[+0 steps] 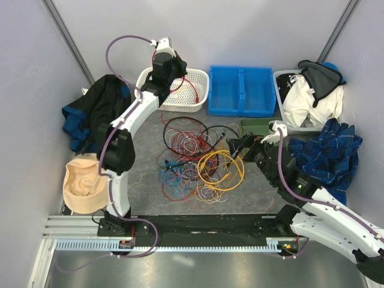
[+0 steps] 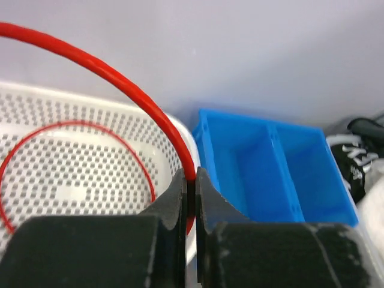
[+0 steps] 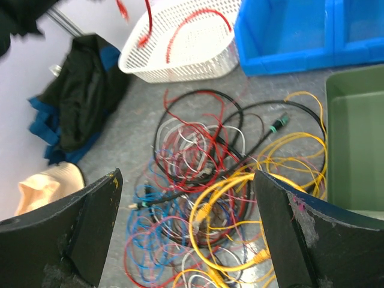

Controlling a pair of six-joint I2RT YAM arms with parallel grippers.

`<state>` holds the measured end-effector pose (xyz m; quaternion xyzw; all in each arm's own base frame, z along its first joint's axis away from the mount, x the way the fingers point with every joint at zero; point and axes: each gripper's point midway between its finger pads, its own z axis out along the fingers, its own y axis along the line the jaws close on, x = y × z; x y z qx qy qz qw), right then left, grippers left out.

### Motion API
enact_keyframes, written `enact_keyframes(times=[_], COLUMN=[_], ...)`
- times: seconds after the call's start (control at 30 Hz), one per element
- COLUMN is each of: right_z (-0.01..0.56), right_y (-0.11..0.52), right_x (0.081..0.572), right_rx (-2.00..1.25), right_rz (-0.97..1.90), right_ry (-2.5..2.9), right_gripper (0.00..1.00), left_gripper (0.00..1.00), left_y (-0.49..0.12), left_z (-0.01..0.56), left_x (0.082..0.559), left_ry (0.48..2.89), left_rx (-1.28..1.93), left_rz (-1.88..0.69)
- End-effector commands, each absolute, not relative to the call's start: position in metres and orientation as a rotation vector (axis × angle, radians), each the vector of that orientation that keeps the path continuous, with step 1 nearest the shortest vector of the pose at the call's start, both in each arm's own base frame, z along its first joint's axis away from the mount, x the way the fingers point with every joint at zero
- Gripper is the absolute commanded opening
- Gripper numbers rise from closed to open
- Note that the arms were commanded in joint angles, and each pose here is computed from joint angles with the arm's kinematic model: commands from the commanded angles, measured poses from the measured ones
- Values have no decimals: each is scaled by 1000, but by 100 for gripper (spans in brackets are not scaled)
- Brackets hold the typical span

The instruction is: Untangle the cables

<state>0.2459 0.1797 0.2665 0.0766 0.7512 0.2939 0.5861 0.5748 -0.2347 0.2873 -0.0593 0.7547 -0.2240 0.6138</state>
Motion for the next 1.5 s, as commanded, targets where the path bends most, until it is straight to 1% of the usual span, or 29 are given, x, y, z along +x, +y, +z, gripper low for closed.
enact_keyframes(times=[0.0,0.03,0.07,0.13,0.17,0.2,0.23,0.27,0.3,0.37,0.4,0.47,0.5,0.57,0.6,0.63,0.67,0.7,0.77,0.8,0.93,1.07,1.2,1.27,1.37,1.47], right_z=[254,251,251,249,249,250,249,248,249,247,246,244,244,242,243,243,244,243,244,242,239,234,228,228,224,223], right_y=[174,173,173,172,171,170,169,169,170,171,172,172,171,170,170,170,169,169,169,169,169,168,163,162,160,159], right_x=[251,251,251,251,251,251,252,252,252,251,252,251,250,248,248,247,245,243,240,239,235,231,228,227,226,225], right_rx=[192,192,192,184,184,187,186,183,181,183,185,194,195,192,194,190,191,187,183,182,198,204,217,221,222,221], right_rz=[628,621,620,608,603,601,590,587,588,596,598,604,605,607,611,612,617,626,636,640,674,682,664,673,665,659], right_ry=[1762,1765,1766,1769,1769,1763,1766,1767,1766,1773,1776,1782,1783,1789,1788,1789,1786,1790,1792,1796,1801,1817,1832,1827,1837,1842], right_gripper=[98,98,98,98,98,98,98,98,98,98,98,98,98,98,98,98,98,98,98,98,98,97,97,97,97,97], left_gripper=[37,80,99,100,100,100,100,100,100,100,100,100,100,97,95,92,90,88,84,83,78,77,73,72,68,59], left_y=[-235,-232,-228,-223,-220,-221,-219,-211,-211,-206,-210,-216,-225,-234,-246,-248,-251,-258,-260,-260,-254,-258,-273,-280,-284,-285], left_z=[308,299,280,288,311,296,301,351,319,330,328,327,320,304,273,276,264,236,223,201,160,119,96,95,83,71], left_x=[622,628,638,639,630,619,609,589,573,545,515,482,449,417,389,370,357,335,316,304,295,303,308,313,318,322], left_ry=[1678,1709,1738,1735,1701,1733,1721,1610,1672,1648,1662,1676,1699,1737,1803,1795,1825,1898,1936,1979,2063,2128,2181,2172,2191,2211], left_rx=[-196,-212,-239,-274,-276,-279,-279,-280,-282,-289,-265,-207,-157,-106,-50,-28,-3,45,67,89,99,135,155,152,163,173], left_rz=[-567,-544,-512,-539,-547,-532,-527,-546,-521,-532,-544,-539,-555,-550,-555,-578,-582,-581,-604,-595,-557,-489,-510,-526,-505,-476])
